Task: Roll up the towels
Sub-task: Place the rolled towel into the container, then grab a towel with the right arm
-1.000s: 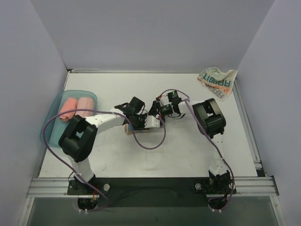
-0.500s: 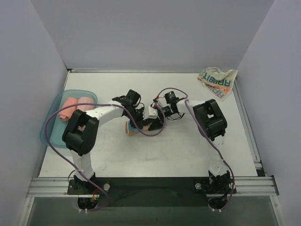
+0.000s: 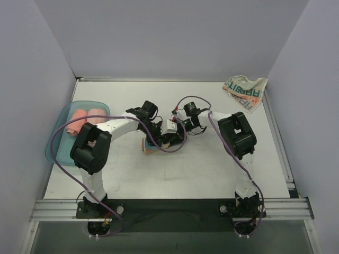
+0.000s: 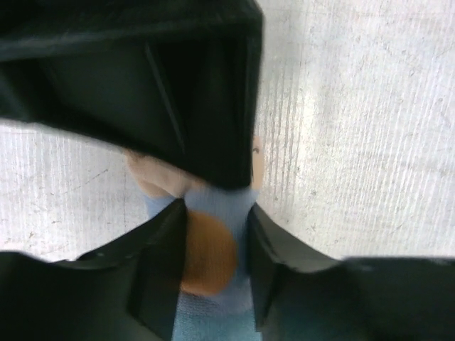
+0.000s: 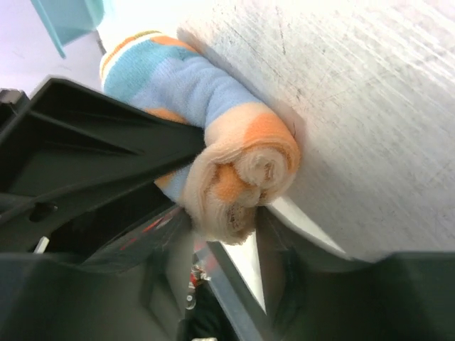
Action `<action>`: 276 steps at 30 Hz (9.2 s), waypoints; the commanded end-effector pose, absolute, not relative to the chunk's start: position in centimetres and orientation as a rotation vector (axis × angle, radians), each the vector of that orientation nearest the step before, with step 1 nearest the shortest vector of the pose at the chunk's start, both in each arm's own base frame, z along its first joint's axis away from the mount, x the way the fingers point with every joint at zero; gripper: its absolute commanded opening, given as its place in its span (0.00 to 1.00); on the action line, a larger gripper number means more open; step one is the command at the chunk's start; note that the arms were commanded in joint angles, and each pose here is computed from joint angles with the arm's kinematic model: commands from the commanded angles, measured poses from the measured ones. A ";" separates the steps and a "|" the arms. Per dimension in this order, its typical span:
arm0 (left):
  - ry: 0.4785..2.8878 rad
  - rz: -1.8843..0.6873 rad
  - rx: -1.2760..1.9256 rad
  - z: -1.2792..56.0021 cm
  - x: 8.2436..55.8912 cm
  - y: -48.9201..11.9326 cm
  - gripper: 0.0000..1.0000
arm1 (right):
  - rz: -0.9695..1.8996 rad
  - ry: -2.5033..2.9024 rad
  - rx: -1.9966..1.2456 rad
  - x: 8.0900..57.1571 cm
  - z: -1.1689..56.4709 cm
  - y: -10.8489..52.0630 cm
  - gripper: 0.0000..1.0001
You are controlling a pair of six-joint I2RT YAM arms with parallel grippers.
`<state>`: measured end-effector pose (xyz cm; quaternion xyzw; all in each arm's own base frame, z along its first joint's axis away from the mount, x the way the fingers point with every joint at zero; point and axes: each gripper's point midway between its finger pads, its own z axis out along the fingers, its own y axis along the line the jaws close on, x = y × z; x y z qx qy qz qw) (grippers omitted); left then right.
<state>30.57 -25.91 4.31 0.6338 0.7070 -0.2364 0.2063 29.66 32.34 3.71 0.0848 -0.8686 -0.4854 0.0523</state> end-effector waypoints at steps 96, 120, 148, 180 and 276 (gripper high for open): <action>2.686 -0.321 0.006 5.3 28.4 9.7 0.45 | -1.580 -2.825 0.101 34.6 12.7 21.0 1.00; 2.805 -0.329 0.086 9.2 24.0 11.0 0.80 | -1.616 -2.787 0.096 34.4 13.0 21.1 1.00; 2.910 -0.174 -0.005 2.2 23.3 12.0 0.68 | -1.602 -2.804 0.087 35.0 12.7 20.8 1.00; 2.258 -0.151 0.471 24.3 32.6 -0.9 0.97 | 0.213 -3.679 0.574 54.0 15.5 -3.1 1.00; 2.237 -0.472 0.344 23.4 29.7 -5.9 0.97 | -0.564 -3.204 0.301 41.7 8.3 1.0 0.00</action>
